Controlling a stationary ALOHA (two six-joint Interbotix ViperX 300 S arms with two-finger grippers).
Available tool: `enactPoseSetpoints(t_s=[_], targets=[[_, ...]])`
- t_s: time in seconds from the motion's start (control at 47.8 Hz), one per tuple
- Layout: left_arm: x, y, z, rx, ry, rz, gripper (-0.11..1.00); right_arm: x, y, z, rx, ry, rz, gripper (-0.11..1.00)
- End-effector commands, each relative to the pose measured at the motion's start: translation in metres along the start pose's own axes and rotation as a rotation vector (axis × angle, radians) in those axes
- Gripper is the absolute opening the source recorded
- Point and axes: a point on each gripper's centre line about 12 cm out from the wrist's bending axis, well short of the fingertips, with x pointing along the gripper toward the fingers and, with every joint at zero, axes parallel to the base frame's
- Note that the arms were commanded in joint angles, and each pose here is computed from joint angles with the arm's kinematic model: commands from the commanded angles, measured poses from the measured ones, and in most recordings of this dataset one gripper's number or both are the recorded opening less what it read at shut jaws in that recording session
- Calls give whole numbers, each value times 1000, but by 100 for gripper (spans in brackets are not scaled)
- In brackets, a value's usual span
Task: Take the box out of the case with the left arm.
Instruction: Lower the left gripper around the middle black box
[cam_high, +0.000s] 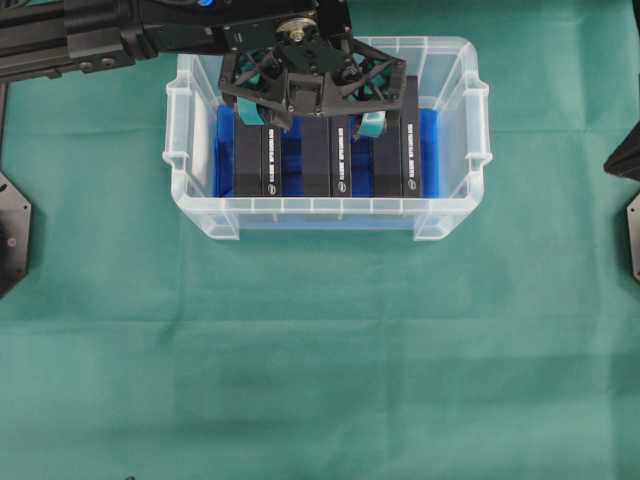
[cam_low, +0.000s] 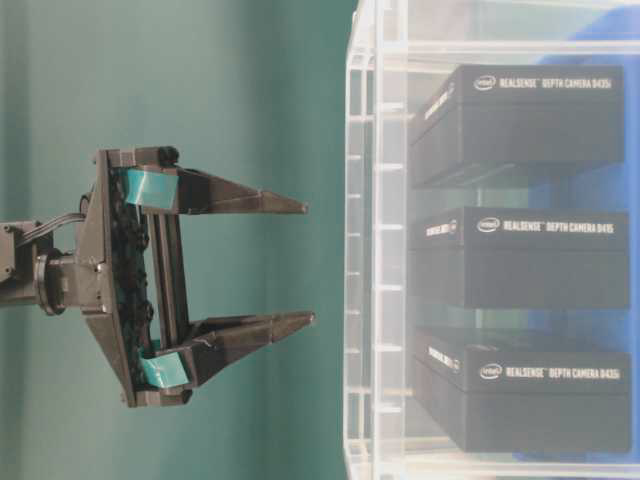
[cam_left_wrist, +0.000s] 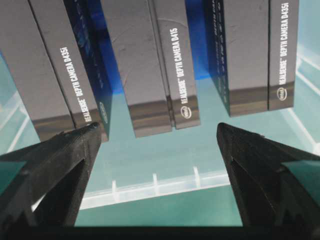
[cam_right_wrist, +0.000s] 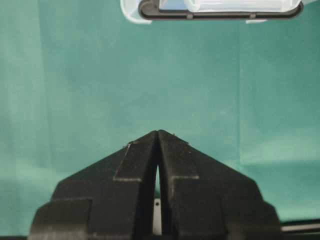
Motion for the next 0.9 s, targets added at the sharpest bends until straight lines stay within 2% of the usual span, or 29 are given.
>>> enactPoseSetpoints(t_s=[0.0, 0.356, 0.586, 0.878], targets=[[-15, 0, 2, -4, -12, -38, 96, -3, 0, 3, 2, -15, 1, 3], [-13, 1, 4, -10, -12, -33, 96, -3, 0, 3, 2, -15, 1, 3], [-13, -1, 5, -10, -19, -50, 96, -2, 0, 3, 2, -12, 1, 3], [-9, 2, 5, -13, -14, -35, 96, -3, 0, 3, 2, -17, 0, 3]])
